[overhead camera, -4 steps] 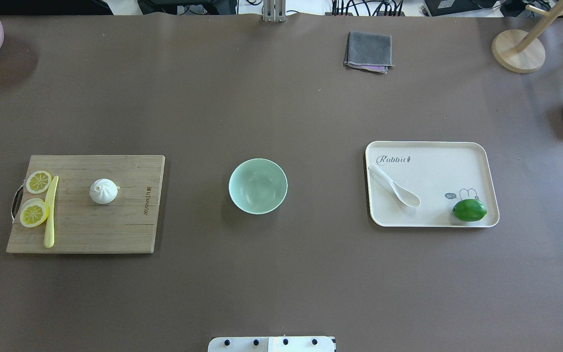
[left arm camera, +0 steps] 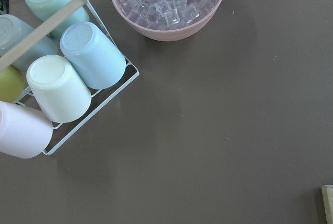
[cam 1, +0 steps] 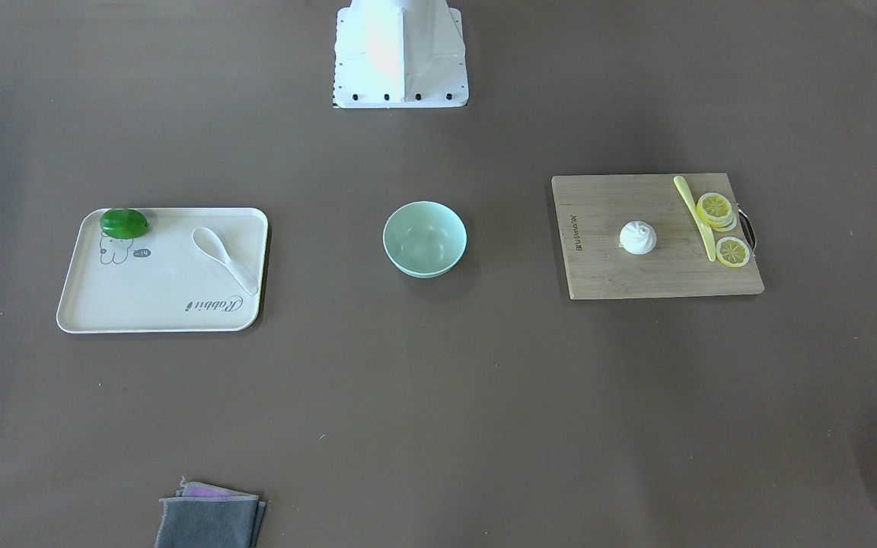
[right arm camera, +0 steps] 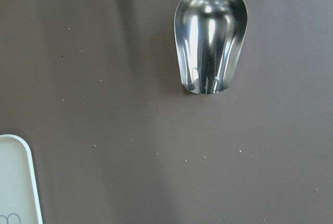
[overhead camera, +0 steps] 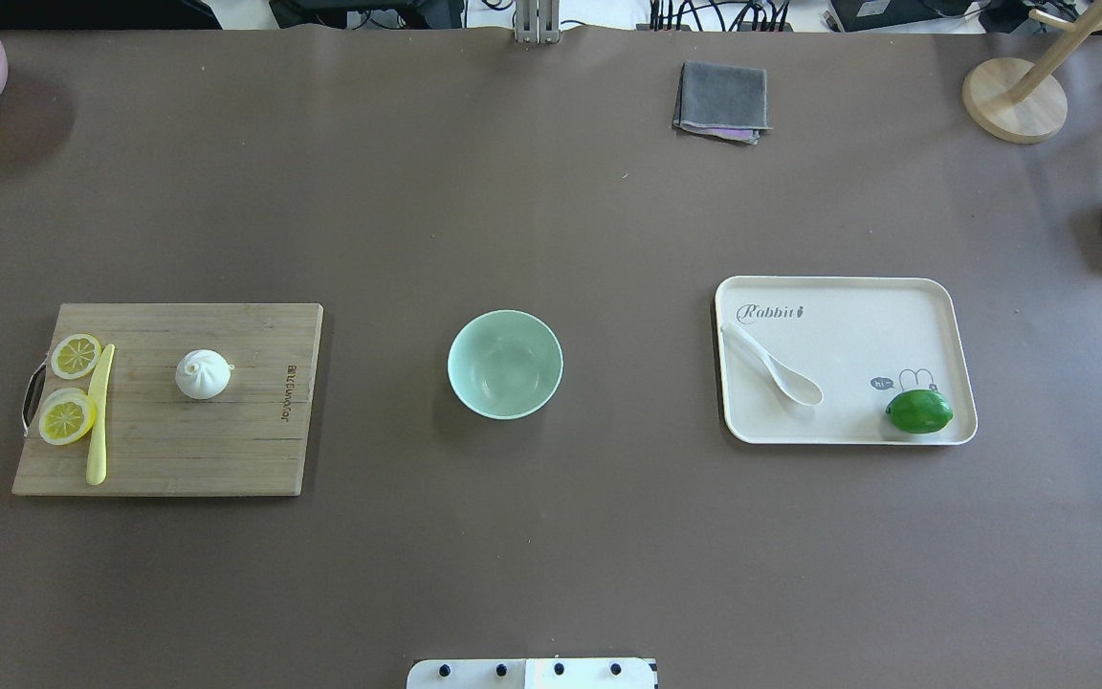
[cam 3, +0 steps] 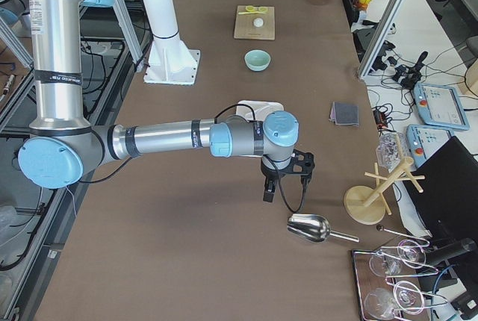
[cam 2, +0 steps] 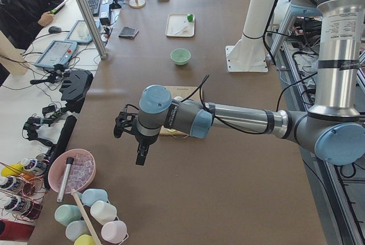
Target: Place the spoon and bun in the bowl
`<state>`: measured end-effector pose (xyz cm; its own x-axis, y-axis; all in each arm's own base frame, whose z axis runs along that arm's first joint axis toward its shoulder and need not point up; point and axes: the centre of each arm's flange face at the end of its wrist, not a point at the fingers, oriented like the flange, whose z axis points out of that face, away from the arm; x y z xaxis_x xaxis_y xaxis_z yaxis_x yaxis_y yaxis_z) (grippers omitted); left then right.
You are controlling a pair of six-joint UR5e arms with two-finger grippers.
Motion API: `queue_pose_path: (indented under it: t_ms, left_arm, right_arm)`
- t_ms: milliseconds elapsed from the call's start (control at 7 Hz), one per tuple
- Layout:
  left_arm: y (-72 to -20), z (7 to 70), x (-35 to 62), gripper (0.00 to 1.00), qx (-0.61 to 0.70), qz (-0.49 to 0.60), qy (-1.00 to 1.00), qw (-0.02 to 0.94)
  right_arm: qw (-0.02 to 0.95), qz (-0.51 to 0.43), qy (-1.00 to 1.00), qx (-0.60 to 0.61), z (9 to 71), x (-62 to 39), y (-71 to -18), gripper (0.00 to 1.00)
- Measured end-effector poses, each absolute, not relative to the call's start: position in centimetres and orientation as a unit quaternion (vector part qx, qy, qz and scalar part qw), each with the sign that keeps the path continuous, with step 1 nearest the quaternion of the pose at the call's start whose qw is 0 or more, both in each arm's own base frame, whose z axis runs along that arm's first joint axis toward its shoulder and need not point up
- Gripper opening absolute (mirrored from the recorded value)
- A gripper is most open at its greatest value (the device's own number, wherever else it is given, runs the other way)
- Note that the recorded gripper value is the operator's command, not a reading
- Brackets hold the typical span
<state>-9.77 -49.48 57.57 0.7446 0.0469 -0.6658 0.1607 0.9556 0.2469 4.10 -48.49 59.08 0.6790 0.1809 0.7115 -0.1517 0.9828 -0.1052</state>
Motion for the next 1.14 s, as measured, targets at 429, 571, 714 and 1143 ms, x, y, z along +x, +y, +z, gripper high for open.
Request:
queue_pose_path:
  t_ms: [429, 571, 714, 1143]
  left_arm:
    - [-49.35, 57.77, -9.52, 0.98, 0.141, -0.031, 0.357, 0.923]
    - [-49.24, 58.07, -9.50, 0.98, 0.138, -0.032, 0.357, 0.923]
    - [-49.18, 58.20, -9.45, 0.98, 0.137, -0.032, 0.357, 0.924]
    - [-49.11, 58.13, -9.28, 0.98, 0.137, -0.029, 0.358, 0.923]
  right_arm:
    - [0.915, 0.090, -0.393, -0.019, 58.99, 4.00, -48.33, 1.00]
    - [0.915, 0.090, -0.393, -0.019, 58.98, 4.00, -48.33, 1.00]
    - [0.915, 0.090, -0.393, -0.019, 58.94, 3.99, -48.35, 1.00]
    - [0.914, 0.087, -0.395, -0.016, 58.66, 3.90, -48.52, 1.00]
